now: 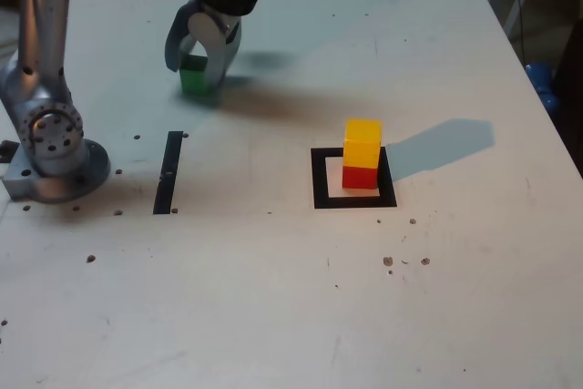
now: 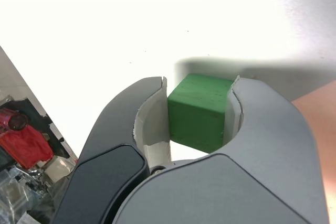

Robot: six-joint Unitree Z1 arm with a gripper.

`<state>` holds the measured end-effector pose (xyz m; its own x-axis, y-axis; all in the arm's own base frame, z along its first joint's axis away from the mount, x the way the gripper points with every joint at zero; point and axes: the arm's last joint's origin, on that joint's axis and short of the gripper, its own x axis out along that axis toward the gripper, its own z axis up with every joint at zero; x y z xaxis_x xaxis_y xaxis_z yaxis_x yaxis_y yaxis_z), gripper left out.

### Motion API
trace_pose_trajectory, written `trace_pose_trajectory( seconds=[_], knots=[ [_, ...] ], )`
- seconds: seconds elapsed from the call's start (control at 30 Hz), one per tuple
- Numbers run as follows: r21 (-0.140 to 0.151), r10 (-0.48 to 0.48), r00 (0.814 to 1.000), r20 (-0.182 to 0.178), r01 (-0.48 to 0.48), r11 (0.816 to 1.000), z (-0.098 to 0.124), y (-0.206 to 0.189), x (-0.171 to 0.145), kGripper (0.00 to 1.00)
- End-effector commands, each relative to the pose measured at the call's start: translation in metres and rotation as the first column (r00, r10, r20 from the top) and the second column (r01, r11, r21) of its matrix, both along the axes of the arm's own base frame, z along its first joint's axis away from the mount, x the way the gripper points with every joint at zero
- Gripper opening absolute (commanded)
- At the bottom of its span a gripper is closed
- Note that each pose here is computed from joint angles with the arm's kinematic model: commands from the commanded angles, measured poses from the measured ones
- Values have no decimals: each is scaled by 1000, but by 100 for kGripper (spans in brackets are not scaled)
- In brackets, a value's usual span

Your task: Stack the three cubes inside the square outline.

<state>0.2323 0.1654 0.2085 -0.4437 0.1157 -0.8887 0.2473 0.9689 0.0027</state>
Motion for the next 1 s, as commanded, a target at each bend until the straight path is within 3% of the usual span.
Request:
trace_pose_trajectory(
  seconds=[0.0,0.4,0.57,0.73,0.97],
  knots=[
    [-6,-14,1000,2,14,1000,2,-3,4,36],
    [-18,-113,993,34,114,993,46,-51,44,36],
    [-7,-138,989,54,138,990,72,-75,61,36],
    [-4,-110,989,101,111,994,93,-96,74,36],
    [-28,-36,988,148,41,999,98,-115,89,36]
  ],
)
